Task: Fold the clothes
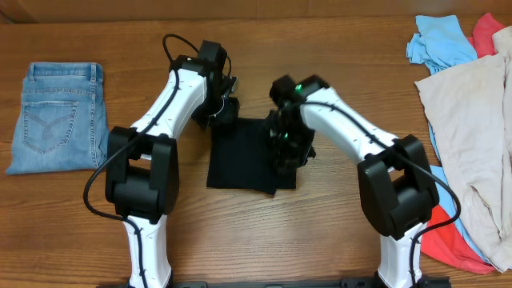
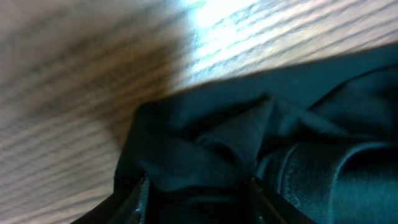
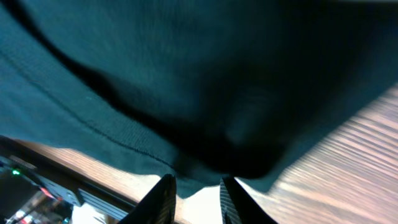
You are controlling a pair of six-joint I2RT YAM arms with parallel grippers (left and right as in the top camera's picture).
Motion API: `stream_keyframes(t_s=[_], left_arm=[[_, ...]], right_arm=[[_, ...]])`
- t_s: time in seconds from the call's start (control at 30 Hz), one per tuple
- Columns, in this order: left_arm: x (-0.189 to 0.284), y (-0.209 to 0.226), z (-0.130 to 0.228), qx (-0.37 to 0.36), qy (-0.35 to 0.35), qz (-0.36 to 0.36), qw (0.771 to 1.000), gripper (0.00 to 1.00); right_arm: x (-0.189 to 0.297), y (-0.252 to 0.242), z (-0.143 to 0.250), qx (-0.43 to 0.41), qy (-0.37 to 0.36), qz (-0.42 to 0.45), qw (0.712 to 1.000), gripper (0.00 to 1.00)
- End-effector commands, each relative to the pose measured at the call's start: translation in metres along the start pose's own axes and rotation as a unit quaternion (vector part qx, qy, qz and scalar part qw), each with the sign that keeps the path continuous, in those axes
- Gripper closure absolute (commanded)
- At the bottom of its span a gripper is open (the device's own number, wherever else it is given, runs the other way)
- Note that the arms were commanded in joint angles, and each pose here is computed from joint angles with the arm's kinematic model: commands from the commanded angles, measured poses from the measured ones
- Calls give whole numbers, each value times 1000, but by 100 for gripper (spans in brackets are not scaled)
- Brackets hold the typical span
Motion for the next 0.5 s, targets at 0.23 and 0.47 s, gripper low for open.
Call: stream_keyframes(t_s=[0.23, 0.47], left_arm=[[-5, 13, 54, 12, 126, -29, 992, 77], [3, 15, 89, 51, 202, -45, 977, 85]], right_arm=[[-19, -82, -9, -67, -46, 139, 987, 72], [5, -125, -50, -74, -138, 155, 975, 72]])
Point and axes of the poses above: each gripper's point midway between its finger pads, its own x axis back along the fingers, its own y axis along the line the jaws close on, z = x × y, the point moved 2 cm from there along x, back along the fingers, and after that the axes turned 1 degree about x, right-handed, at the moved point
